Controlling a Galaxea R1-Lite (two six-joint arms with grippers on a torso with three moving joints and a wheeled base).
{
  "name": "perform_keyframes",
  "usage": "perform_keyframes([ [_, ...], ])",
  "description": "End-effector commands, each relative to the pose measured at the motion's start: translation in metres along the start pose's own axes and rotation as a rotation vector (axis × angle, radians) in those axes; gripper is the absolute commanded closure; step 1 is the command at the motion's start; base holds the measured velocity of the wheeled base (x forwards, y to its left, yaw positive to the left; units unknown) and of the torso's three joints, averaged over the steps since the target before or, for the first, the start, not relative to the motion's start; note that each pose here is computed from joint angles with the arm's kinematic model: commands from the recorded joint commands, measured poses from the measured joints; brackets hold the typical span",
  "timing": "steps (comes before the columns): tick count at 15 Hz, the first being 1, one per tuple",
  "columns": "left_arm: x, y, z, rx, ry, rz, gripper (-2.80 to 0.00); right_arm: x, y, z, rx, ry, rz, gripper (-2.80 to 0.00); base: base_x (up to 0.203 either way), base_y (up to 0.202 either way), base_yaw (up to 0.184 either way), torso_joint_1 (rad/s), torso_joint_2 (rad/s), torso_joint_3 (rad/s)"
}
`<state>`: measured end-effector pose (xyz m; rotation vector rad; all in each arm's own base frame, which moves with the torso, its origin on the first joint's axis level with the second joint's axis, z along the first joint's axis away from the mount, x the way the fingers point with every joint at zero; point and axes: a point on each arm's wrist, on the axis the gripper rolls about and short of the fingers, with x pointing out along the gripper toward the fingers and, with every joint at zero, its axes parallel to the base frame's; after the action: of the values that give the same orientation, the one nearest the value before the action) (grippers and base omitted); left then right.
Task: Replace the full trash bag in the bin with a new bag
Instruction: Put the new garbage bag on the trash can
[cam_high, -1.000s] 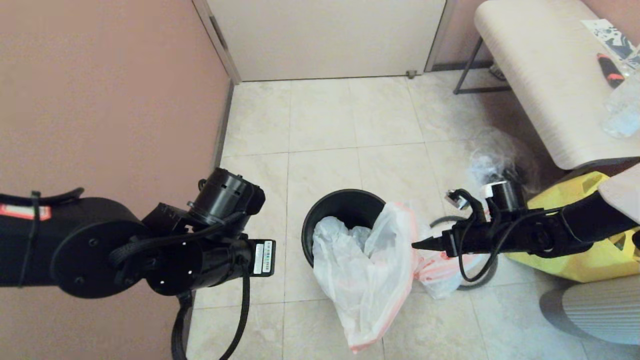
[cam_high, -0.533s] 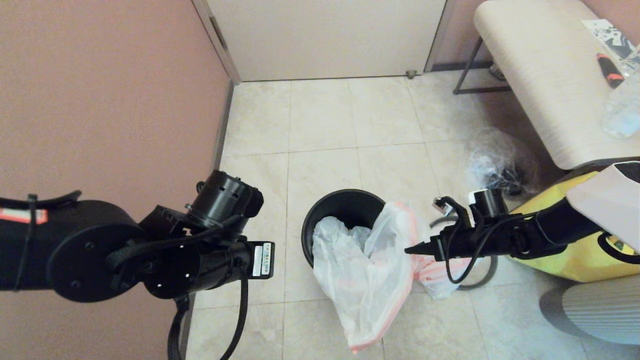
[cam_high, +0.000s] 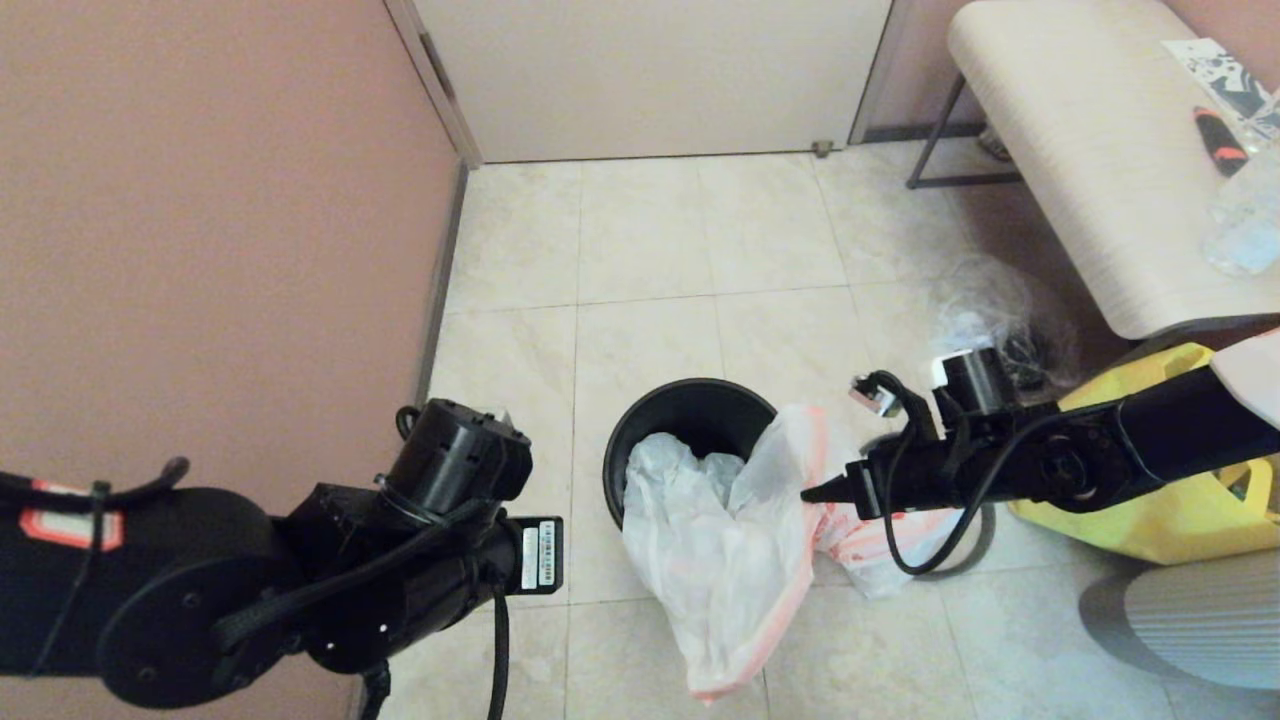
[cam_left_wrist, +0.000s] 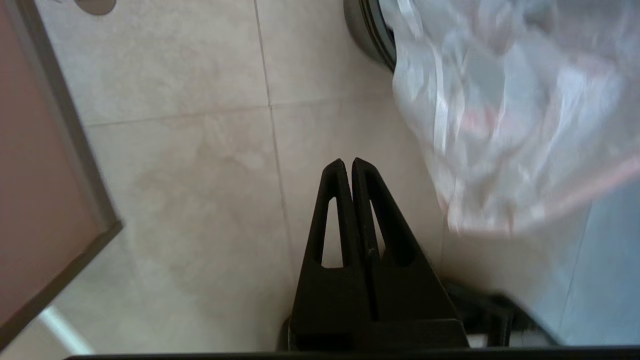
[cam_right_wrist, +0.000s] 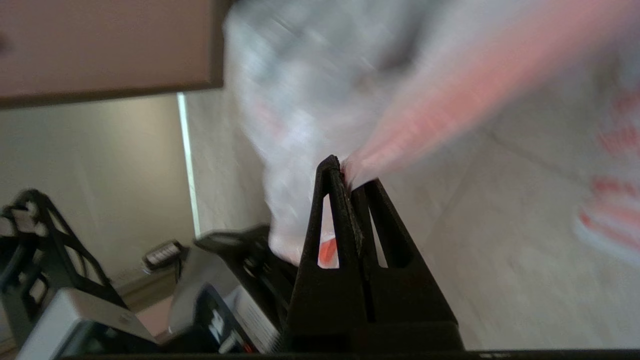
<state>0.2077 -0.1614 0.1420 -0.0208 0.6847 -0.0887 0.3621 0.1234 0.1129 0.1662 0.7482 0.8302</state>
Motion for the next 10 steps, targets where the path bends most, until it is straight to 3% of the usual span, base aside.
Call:
perform_keyframes([
  [1, 0.008, 0.005, -0.010, -0.021, -0.020, 0.012, 0.00, -0.001, 0.033, 0.018, -0.057, -0.044, 0.043, 0.00, 0.000, 0.000, 0.000, 0.000, 0.00, 0.000],
  [4, 0.018, 0.021, -0.025, -0.071, -0.119, 0.078, 0.00, 0.016, 0.080, 0.050, -0.064, -0.059, 0.109, 0.00, 0.000, 0.000, 0.000, 0.000, 0.00, 0.000],
  [6, 0.013, 0.030, -0.025, -0.089, -0.199, 0.074, 0.00, 0.031, 0.106, 0.067, -0.058, -0.060, 0.126, 0.00, 0.000, 0.000, 0.000, 0.000, 0.00, 0.000],
  [10, 0.010, 0.028, -0.011, -0.121, -0.283, 0.046, 0.00, 0.086, 0.125, 0.088, -0.058, -0.068, 0.061, 0.00, 0.000, 0.000, 0.000, 0.000, 0.00, 0.000],
])
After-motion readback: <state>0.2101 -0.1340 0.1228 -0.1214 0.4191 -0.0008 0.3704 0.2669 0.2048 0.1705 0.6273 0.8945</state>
